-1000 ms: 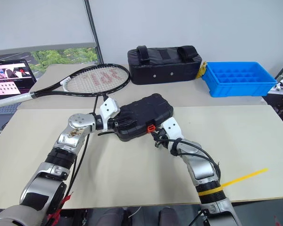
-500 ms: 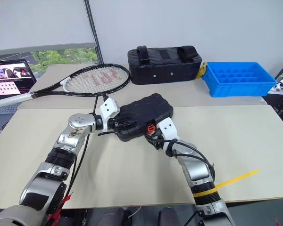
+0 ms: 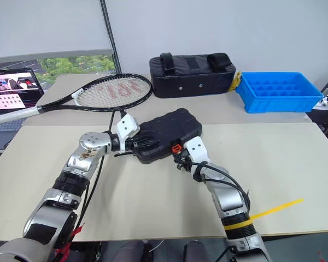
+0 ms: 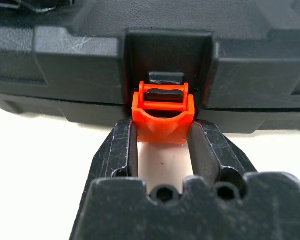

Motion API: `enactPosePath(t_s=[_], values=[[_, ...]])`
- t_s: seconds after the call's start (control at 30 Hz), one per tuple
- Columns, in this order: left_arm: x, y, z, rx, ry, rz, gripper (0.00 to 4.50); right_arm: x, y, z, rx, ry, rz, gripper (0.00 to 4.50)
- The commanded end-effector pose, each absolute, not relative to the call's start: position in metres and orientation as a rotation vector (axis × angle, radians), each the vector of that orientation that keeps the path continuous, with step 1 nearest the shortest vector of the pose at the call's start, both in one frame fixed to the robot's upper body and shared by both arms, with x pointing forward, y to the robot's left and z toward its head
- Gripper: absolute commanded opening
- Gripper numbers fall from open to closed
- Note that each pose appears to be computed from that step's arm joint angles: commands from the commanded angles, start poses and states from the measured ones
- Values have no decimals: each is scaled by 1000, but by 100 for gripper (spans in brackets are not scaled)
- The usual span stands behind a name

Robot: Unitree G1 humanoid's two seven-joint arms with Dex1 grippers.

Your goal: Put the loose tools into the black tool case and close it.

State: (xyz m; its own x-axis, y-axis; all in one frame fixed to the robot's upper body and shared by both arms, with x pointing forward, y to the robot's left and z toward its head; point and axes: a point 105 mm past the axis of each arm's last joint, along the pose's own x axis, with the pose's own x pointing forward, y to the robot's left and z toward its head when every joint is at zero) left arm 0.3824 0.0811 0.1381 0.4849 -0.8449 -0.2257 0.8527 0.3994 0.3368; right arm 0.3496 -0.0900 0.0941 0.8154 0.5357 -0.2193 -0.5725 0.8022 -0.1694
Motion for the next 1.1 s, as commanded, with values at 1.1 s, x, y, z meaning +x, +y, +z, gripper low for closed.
enactPosePath(t_s=[1.1], values=[[363, 74, 91, 497, 160, -1152, 230, 345, -85, 135, -258, 75, 629, 197]])
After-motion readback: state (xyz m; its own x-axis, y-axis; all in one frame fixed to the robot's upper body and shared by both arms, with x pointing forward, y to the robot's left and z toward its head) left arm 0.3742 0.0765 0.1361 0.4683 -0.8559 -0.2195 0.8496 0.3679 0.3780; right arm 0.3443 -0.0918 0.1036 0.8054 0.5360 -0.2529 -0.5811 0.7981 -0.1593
